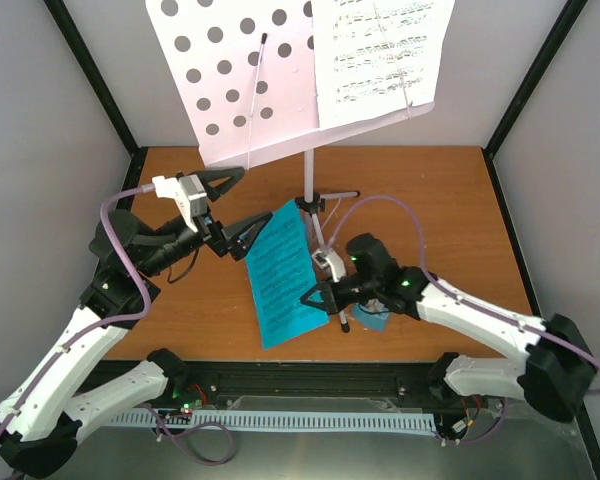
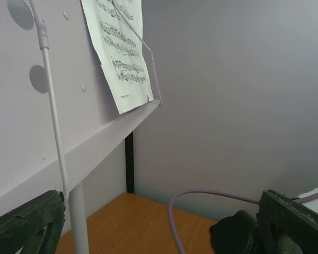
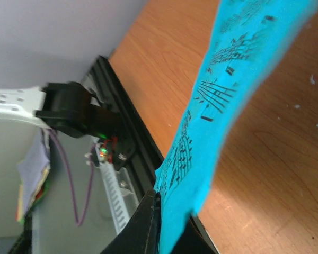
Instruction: Pack up the instrument practice props
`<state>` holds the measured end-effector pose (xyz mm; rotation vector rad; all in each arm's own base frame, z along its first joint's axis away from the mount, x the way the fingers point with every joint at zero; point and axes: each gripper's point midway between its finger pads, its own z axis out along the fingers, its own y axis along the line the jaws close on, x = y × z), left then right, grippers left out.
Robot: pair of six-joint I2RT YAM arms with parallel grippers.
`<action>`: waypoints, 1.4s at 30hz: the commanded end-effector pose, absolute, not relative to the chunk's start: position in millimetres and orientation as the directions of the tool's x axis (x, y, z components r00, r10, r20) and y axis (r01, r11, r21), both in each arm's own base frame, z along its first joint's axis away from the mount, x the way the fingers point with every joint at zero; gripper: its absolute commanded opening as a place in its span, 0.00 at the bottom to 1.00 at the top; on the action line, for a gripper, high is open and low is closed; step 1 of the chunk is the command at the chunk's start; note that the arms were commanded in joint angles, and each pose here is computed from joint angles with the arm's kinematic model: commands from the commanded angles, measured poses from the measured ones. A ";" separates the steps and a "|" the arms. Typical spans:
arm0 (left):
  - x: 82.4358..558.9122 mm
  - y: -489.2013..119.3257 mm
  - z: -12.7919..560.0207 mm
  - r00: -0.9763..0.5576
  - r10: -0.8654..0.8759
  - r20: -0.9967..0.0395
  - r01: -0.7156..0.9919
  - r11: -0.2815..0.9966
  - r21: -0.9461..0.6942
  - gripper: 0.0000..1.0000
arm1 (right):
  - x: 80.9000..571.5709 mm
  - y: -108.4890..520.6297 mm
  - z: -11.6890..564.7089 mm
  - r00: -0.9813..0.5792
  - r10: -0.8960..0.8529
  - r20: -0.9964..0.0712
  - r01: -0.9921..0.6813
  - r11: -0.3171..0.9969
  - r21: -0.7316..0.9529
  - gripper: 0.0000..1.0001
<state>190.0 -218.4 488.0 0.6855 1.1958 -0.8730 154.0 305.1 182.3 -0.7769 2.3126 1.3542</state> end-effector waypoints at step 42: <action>222.4 -230.6 364.3 -0.279 -0.215 -0.936 0.772 0.529 -0.352 1.00 | 197.6 302.1 214.2 -0.635 -0.282 -0.720 -0.635 0.721 0.278 0.94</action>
